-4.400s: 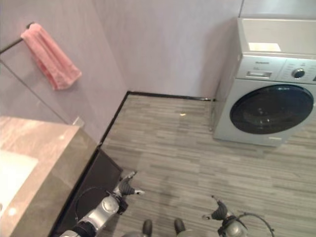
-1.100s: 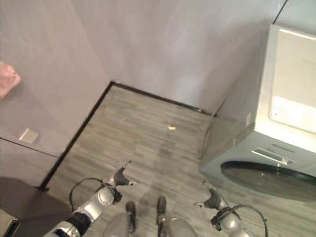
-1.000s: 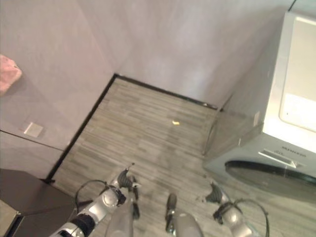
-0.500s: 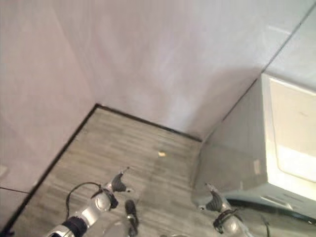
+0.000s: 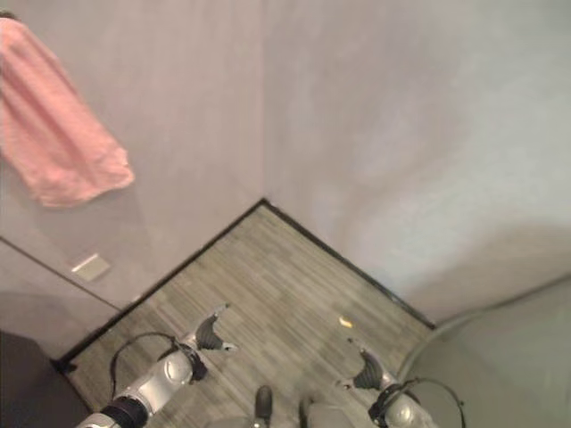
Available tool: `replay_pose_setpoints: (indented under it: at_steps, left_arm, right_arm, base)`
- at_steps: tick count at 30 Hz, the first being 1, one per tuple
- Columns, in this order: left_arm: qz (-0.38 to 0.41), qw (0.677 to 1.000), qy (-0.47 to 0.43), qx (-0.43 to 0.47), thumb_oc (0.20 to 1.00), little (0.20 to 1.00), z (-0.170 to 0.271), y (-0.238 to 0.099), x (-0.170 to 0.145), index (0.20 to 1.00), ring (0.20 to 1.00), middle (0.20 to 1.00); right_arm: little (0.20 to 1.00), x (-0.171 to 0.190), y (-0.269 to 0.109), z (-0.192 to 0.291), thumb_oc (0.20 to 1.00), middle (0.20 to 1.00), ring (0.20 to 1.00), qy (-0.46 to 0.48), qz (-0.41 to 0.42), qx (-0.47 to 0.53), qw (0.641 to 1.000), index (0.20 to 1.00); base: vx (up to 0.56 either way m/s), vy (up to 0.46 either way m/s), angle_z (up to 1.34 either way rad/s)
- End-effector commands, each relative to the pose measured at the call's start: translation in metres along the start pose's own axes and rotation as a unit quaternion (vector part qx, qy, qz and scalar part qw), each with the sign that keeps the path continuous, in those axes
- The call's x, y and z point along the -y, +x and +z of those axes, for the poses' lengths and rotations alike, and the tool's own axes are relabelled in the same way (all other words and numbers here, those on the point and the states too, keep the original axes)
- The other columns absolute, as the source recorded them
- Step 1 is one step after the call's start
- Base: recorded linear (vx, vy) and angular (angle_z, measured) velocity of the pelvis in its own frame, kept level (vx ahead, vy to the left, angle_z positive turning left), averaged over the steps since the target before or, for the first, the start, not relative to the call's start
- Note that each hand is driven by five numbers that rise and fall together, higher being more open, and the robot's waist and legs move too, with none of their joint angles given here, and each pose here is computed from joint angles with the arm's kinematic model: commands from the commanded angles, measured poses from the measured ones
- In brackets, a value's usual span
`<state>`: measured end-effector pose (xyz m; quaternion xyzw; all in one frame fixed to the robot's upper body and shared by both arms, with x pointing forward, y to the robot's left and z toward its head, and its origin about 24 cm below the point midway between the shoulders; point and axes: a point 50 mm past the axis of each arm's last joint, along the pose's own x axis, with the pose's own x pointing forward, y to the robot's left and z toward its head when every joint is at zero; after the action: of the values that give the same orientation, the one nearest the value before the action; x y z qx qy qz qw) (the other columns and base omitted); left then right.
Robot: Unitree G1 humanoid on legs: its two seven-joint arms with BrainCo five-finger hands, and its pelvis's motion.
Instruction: Put brush and paste in cup on sink, flatten towel.
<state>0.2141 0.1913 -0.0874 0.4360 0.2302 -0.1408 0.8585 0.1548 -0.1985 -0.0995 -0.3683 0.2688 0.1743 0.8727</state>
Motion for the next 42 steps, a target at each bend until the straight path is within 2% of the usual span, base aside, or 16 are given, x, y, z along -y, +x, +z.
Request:
replay_pose_setpoints:
  at_steps: [1,10,21,24,31,42]
  left_arm:
    - [0.034,0.997,0.008,0.069,1.0,1.0,0.028,0.009,-0.019,1.0,1.0,1.0]
    - [0.06,0.997,-0.045,0.022,1.0,1.0,0.01,0.005,-0.019,1.0,1.0,1.0]
    - [0.057,0.997,-0.049,0.03,1.0,1.0,0.022,0.01,-0.015,1.0,1.0,1.0]
    - [0.063,0.996,-0.049,0.043,1.0,1.0,0.031,0.014,-0.018,1.0,1.0,1.0]
    - [0.057,0.996,-0.047,0.045,1.0,1.0,0.032,0.014,-0.016,1.0,1.0,1.0]
    - [0.06,0.997,-0.032,0.029,1.0,1.0,0.01,0.004,-0.025,1.0,1.0,1.0]
  right_arm:
    - [1.0,0.025,0.005,0.007,1.0,1.0,1.0,-0.001,-0.033,0.025,0.999,1.0]
    - [1.0,0.027,0.017,0.012,1.0,1.0,1.0,-0.015,-0.027,0.02,0.999,1.0]
    - [1.0,0.05,0.011,0.005,1.0,1.0,1.0,-0.019,-0.069,0.018,0.997,1.0]
    - [1.0,0.042,0.008,-0.003,1.0,1.0,1.0,-0.013,-0.069,-0.002,0.998,1.0]
    - [1.0,0.033,0.006,-0.011,1.0,1.0,1.0,-0.019,-0.055,-0.021,0.998,1.0]
    - [1.0,0.027,0.015,0.007,1.0,1.0,1.0,-0.001,-0.047,0.002,0.999,1.0]
  base:
    - [0.11,-0.064,0.93]
    - [0.03,-0.14,0.8]
    - [-0.04,-0.074,0.68]
    - [0.0,0.009,0.77]
    - [0.16,0.149,0.19]
    - [0.15,0.216,-0.21]
